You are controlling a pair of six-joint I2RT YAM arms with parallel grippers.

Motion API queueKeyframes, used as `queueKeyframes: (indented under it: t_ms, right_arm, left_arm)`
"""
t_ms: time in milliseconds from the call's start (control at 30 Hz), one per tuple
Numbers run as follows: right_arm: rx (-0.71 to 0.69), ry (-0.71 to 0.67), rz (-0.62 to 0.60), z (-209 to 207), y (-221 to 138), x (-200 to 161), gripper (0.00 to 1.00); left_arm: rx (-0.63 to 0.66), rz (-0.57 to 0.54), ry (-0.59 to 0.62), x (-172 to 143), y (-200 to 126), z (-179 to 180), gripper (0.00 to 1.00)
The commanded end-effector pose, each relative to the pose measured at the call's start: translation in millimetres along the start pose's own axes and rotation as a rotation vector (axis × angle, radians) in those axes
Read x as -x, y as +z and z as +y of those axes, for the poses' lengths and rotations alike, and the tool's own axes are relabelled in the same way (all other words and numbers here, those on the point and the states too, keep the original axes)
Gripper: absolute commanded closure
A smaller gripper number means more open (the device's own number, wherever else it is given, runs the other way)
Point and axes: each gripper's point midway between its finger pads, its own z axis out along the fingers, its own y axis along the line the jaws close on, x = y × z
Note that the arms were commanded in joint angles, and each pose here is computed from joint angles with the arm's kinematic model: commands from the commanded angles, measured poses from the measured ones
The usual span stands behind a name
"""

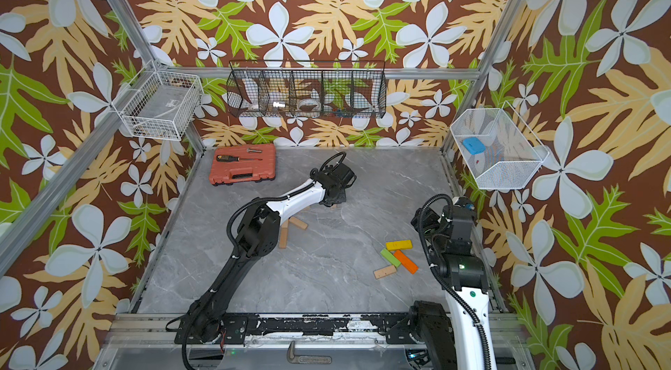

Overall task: Assemble the letter k with building blocks
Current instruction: Place the building block at the center of the board.

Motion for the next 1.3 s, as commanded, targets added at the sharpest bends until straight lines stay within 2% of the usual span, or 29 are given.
queueKeyframes:
  t_ms: [0,433,567,933,1100,1267]
  right_arm:
    - [0.003,0.004,-0.005,1,0,2,0.31]
    - [0.009,0.014,-0.011,3,-2,3,0.30]
    - [0.011,0.017,-0.009,3,-2,3,0.30]
    - [0.016,0.016,-0.020,5,-6,5,0.29]
    - [0.013,0.012,-0.007,3,-3,2,0.28]
    - [0.021,-0.002,0.002,4,-2,0,0.28]
  left_arm:
    - [0.040,0.042,0.069,-9,5,11,0.95]
    - [0.052,0.090,0.106,-23,21,16,0.81]
    - [0.043,0.088,0.093,-21,19,14,0.68]
    - [0.013,0.066,0.058,-12,7,7,0.55]
    - [-0.039,0.024,0.039,6,-16,-3,0.45]
    - [-0.143,-0.082,0.015,46,-77,-17,0.35]
